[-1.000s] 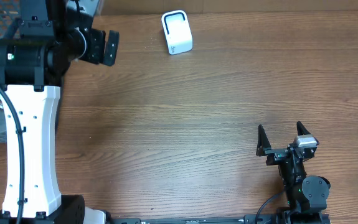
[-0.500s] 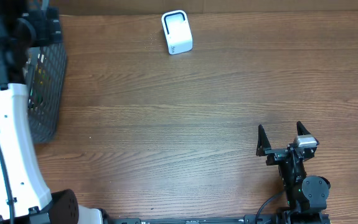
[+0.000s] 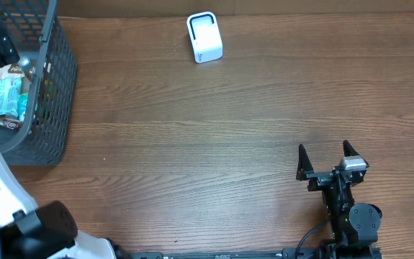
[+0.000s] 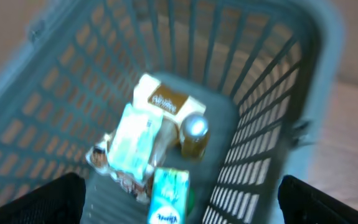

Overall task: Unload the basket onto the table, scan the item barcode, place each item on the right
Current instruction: 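Raise the left arm and reach into the grey basket, then grasp the green-capped jar inside the basket with the left gripper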

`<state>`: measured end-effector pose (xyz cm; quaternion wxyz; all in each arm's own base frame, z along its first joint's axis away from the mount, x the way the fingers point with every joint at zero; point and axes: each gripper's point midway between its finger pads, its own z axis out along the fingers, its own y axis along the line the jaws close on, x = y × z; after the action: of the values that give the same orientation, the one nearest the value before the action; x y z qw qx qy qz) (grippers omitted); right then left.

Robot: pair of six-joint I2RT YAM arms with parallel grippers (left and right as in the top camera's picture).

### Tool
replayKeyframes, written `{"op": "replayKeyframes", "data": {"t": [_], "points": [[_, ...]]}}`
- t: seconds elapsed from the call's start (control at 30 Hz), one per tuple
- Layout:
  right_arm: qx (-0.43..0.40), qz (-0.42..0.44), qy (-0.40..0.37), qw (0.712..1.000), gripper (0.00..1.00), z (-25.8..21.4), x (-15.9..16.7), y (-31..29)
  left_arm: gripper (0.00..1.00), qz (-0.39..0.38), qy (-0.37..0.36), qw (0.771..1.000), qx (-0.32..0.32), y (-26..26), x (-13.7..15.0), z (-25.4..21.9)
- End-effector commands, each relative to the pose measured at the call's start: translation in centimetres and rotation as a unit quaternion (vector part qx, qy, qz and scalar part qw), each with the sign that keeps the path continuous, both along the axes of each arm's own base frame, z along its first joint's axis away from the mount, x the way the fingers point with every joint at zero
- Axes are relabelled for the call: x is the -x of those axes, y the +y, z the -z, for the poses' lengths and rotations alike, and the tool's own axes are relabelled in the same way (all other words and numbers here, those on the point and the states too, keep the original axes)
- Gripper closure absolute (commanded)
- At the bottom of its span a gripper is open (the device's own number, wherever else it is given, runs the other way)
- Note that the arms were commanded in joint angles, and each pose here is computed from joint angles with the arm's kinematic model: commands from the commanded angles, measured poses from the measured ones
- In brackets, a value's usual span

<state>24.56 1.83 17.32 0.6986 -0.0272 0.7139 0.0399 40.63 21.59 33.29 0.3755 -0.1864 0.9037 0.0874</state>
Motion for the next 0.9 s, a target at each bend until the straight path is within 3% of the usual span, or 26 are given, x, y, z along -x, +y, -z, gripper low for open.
{"op": "replayKeyframes", "data": {"t": [0.0,0.37,0.57,0.87], "points": [[0.001,-0.001,0.000,1.000,0.00,0.3,0.0,0.1,0.01,-0.012,0.029,0.999,0.032,1.3,-0.2,2.8],[0.001,-0.001,0.000,1.000,0.00,0.3,0.0,0.1,0.00,-0.044,0.159,0.980,0.115,3.7,1.5,12.5],[0.001,-0.001,0.000,1.000,0.00,0.3,0.0,0.1,0.00,0.018,0.186,0.970,0.155,2.2,0.6,15.8],[0.001,-0.001,0.000,1.000,0.00,0.3,0.0,0.1,0.00,0.028,0.227,0.955,0.189,1.7,0.9,19.4]]}}
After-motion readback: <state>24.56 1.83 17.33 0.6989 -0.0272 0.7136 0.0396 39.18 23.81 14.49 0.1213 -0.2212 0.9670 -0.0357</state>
